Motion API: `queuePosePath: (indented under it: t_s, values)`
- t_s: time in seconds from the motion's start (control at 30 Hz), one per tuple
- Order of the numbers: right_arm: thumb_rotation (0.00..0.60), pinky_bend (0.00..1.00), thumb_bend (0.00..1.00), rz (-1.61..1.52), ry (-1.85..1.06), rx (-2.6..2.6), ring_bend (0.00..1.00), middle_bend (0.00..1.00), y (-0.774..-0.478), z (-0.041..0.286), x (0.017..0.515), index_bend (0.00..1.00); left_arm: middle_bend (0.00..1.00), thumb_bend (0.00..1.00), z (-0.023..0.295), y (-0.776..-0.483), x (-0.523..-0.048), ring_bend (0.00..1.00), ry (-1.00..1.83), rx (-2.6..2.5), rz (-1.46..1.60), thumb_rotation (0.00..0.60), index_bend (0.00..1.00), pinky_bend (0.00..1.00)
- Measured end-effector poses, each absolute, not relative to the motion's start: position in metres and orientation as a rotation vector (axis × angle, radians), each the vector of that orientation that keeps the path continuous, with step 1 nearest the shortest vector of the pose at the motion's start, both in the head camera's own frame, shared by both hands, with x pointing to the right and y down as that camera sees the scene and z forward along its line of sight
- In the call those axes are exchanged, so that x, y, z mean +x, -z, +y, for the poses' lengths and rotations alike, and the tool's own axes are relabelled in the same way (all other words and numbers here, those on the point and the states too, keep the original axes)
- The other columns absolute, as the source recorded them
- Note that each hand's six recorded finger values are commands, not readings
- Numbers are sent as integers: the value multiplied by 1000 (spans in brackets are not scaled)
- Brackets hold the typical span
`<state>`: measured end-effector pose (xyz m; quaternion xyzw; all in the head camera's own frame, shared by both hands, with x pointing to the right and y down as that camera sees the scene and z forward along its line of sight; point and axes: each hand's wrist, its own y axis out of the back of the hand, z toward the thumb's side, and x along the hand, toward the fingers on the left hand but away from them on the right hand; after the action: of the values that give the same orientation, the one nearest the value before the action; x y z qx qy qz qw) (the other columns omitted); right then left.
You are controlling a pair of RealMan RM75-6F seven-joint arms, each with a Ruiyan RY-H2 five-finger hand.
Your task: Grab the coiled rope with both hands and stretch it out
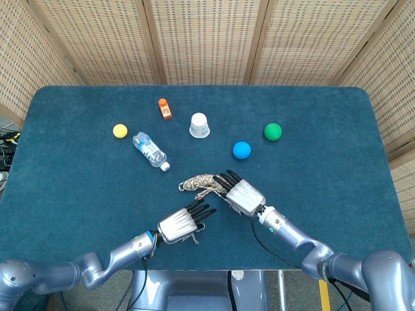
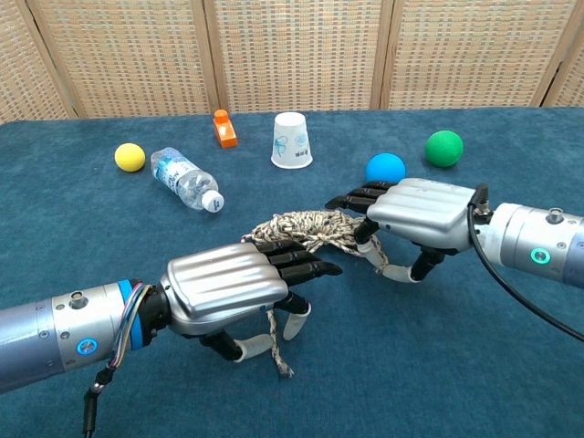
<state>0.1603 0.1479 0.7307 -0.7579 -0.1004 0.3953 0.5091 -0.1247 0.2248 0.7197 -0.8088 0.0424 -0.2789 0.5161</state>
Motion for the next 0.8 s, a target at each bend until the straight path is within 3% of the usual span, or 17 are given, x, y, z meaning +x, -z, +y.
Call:
queuePosePath:
  t_s: [0.8]
  values:
    - [600,0,439,-253,-959,-1829,0,9,-731,148,165,652,0,440,230,-729,-127,0,692,-1957,87,600,486,0]
